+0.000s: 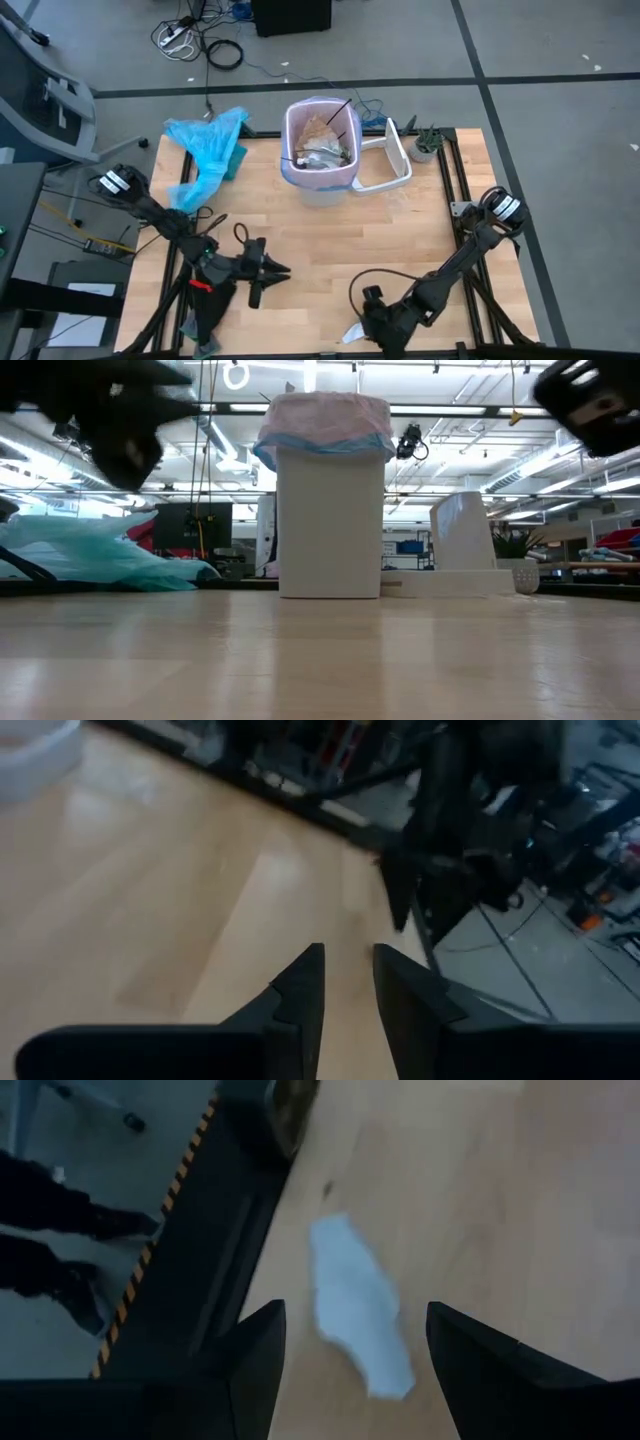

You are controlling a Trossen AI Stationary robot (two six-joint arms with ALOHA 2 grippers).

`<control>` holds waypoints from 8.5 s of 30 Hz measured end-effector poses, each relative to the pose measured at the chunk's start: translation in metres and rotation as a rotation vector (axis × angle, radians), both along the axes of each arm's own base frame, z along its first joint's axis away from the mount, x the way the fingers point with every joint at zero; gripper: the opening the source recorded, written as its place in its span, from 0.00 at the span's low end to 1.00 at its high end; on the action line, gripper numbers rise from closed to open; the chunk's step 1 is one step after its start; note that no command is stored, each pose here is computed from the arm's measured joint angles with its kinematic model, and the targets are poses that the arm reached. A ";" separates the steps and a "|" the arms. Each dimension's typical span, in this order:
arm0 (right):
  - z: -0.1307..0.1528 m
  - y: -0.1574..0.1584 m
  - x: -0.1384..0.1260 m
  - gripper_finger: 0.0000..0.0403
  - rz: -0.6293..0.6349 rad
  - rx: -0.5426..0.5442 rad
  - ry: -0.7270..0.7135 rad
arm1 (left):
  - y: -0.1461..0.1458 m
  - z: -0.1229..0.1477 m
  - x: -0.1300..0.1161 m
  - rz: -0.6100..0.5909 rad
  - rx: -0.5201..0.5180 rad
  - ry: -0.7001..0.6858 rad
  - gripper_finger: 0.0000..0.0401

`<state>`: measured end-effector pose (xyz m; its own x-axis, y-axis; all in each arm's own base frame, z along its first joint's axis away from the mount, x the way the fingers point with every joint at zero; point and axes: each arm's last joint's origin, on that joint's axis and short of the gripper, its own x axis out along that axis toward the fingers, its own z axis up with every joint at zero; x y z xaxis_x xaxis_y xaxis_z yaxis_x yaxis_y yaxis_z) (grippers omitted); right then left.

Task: Place trash/remove bag and relplace
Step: Put the white paper into the trash bin, then put the clear cellophane into the trash bin

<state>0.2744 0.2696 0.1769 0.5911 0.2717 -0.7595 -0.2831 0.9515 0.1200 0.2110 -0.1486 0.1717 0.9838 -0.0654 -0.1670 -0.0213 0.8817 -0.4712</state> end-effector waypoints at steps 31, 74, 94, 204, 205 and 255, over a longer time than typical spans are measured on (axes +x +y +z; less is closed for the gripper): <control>-0.062 -0.008 0.025 0.53 0.061 -0.055 0.125 | 0.026 -0.014 -0.004 -0.230 0.402 -0.024 0.24; 0.211 -0.230 0.041 0.00 -0.517 -0.062 -0.379 | 0.079 0.056 -0.017 0.005 0.402 -0.260 0.24; 0.227 -0.356 0.041 0.08 -0.634 -0.086 -0.546 | 0.086 0.057 -0.019 0.215 0.334 -0.217 0.16; 0.012 -0.245 -0.066 0.01 -1.033 0.290 0.189 | 0.131 0.111 -0.079 0.296 0.298 0.262 0.01; 0.022 -0.242 -0.065 0.01 -1.016 0.282 0.185 | 0.130 0.111 -0.079 0.295 0.297 0.260 0.01; 0.208 -0.356 0.062 0.02 -0.917 0.201 -0.598 | 0.128 0.118 -0.076 0.191 0.391 0.191 0.03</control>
<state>0.3368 -0.0860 0.3848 0.8871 -0.3694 -0.2766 0.4535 0.8088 0.3743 0.1351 -0.0210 0.2898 0.9212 0.2178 -0.3225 -0.2547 0.9640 -0.0766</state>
